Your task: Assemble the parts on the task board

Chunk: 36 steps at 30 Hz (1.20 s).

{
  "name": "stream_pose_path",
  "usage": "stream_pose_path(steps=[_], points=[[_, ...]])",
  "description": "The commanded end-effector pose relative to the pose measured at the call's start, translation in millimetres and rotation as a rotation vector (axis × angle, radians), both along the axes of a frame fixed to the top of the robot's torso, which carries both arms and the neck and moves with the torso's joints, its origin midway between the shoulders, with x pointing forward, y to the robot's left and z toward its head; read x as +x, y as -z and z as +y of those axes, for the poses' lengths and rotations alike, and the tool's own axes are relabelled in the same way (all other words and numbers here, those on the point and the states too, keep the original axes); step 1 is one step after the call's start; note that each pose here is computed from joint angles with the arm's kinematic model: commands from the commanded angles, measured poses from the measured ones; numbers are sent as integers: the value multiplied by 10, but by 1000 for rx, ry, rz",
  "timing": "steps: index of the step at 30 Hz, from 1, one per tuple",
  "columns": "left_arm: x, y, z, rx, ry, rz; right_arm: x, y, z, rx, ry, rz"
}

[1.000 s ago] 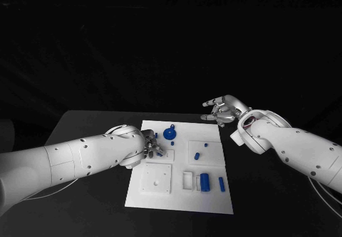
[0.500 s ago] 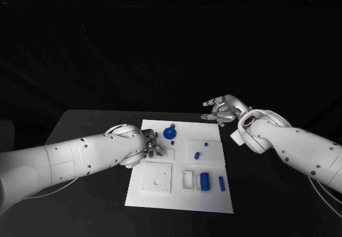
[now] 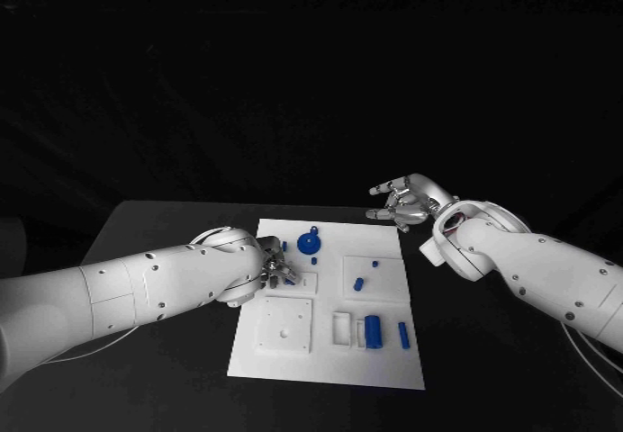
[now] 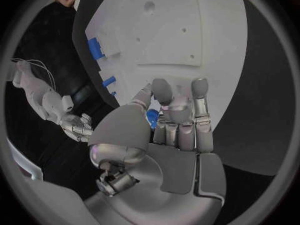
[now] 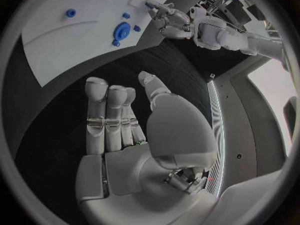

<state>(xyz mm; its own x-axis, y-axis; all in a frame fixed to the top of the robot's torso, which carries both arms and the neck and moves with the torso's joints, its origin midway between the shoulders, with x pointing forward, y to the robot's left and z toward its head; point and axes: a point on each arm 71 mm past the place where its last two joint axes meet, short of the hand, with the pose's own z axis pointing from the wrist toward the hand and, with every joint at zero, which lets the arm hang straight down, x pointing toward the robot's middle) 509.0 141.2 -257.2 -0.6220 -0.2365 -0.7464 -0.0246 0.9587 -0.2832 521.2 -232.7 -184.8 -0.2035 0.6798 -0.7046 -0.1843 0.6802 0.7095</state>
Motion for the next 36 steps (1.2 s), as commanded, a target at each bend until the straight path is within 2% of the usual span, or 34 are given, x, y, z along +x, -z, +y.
stream_pose_path(steps=[1,9,36], points=[[-14,38,20,31,8,16,-3,4,12,2,-14,4],[-6,44,35,41,4,22,-4,5,7,2,-13,4],[-18,73,-11,51,20,49,-7,23,4,1,-12,7]])
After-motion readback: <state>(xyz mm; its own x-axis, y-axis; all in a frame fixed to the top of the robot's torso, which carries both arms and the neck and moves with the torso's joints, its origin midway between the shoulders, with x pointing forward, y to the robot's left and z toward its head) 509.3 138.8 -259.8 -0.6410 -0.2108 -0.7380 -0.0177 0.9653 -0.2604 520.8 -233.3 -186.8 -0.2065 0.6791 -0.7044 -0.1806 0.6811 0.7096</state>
